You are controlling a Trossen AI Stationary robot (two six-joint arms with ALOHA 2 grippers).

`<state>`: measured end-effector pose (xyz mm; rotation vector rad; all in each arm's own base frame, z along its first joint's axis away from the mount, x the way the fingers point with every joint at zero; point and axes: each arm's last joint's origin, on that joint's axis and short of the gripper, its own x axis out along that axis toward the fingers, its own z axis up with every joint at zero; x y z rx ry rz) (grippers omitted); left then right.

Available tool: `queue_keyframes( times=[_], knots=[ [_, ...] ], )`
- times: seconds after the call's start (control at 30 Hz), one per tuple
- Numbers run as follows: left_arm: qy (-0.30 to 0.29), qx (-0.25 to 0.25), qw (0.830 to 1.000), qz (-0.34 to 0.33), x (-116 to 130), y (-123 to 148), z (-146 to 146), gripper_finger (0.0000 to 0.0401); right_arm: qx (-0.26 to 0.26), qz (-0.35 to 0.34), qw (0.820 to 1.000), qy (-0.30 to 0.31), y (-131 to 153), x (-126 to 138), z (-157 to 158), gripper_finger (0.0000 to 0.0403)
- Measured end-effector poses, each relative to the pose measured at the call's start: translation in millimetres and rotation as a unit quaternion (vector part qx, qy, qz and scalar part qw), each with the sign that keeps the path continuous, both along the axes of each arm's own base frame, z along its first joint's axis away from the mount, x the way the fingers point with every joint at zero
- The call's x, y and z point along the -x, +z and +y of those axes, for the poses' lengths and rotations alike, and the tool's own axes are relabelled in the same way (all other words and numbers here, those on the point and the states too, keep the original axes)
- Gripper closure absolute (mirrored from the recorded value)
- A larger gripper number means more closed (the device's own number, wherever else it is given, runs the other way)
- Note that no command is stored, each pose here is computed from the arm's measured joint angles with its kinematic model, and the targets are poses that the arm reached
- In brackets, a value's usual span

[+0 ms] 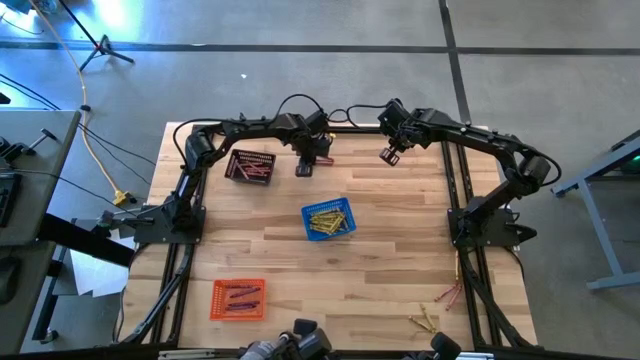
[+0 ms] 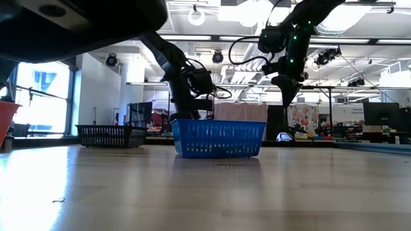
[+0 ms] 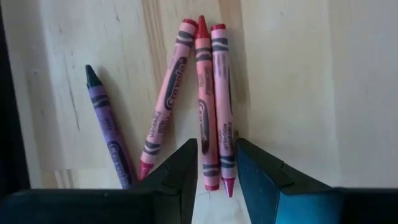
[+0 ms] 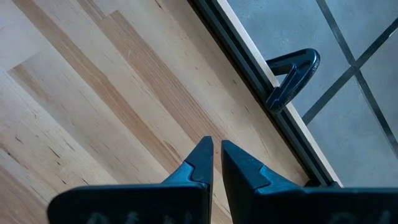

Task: Sort crayons
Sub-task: Put the red crayon into the black basket

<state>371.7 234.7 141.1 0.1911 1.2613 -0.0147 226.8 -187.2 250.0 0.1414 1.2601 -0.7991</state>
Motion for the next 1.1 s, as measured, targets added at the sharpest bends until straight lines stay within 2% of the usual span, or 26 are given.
queue_keyframes(
  times=[0.7,1.1],
  knots=[
    [0.022,0.033,0.995,0.089,15,-1,-10,0.0302,0.000,0.000,1.000,0.000,0,0,0,0.0387],
    [0.009,0.034,0.995,0.091,11,-2,-17,0.0302,0.000,0.000,1.000,0.000,0,0,0,0.0387]
  ],
)
